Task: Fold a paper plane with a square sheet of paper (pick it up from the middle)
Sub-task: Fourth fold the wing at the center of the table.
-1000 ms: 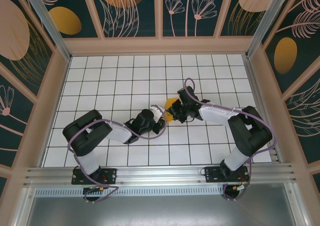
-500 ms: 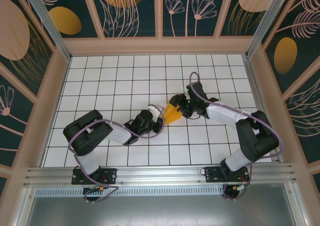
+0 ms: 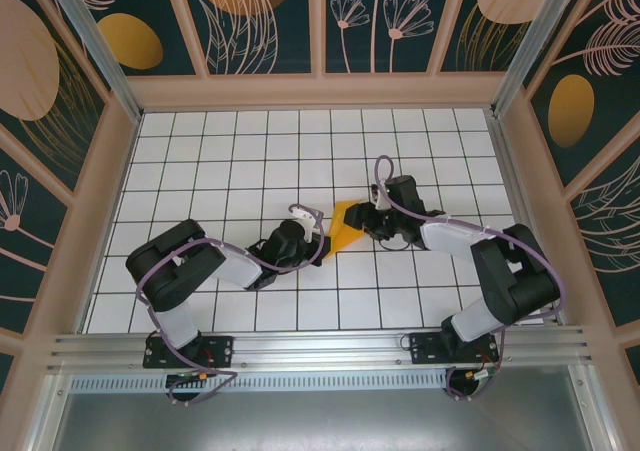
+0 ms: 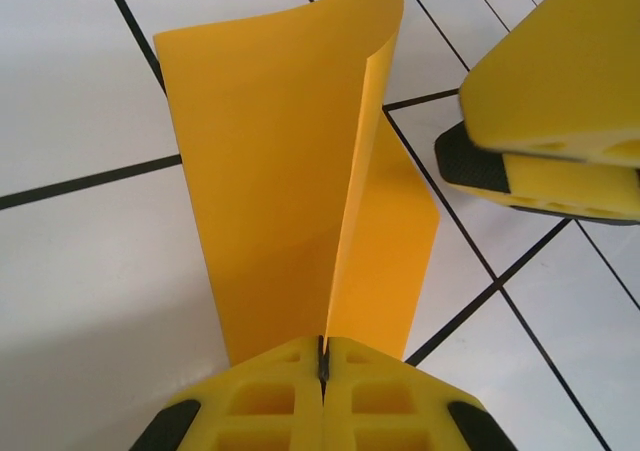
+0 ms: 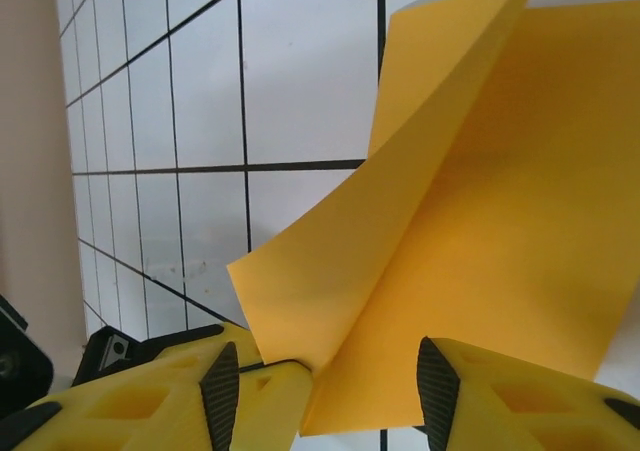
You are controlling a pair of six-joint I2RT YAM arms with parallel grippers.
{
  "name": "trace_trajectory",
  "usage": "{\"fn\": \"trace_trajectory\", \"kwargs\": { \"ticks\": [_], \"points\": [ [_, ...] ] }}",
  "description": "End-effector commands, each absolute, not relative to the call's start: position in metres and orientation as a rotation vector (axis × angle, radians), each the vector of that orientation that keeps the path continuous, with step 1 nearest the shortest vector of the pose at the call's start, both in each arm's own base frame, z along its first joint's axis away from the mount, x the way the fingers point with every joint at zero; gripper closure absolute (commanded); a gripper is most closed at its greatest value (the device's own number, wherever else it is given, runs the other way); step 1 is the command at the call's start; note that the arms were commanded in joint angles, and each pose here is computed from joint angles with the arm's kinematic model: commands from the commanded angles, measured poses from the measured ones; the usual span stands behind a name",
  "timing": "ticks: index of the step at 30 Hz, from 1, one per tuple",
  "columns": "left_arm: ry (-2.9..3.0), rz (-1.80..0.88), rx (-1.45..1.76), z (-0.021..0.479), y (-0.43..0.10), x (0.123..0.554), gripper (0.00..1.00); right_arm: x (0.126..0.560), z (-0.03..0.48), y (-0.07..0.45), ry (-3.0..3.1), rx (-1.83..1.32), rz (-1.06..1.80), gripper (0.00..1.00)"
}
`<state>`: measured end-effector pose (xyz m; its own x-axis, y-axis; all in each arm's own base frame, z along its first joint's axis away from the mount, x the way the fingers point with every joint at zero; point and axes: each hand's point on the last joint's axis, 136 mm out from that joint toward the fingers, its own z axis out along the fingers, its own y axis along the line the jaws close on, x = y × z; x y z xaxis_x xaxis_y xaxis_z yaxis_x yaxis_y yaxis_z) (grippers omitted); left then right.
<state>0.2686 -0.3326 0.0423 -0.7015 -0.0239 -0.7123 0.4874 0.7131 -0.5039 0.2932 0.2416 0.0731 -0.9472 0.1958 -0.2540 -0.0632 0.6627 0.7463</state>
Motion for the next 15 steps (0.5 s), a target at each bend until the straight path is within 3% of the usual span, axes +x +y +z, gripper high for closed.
{"fn": "trace_trajectory", "kwargs": {
  "ticks": [1, 15],
  "points": [
    [2.219, -0.972, 0.294, 0.049, -0.338, 0.269, 0.93, 0.295, 0.072, 0.249, 2.54, -0.006, 1.21, 0.5],
    [2.276, -1.067, 0.245, 0.038, -0.342, 0.27, 0.91, 0.294, 0.046, 0.249, 2.593, -0.011, 1.214, 0.48]
  ]
}}
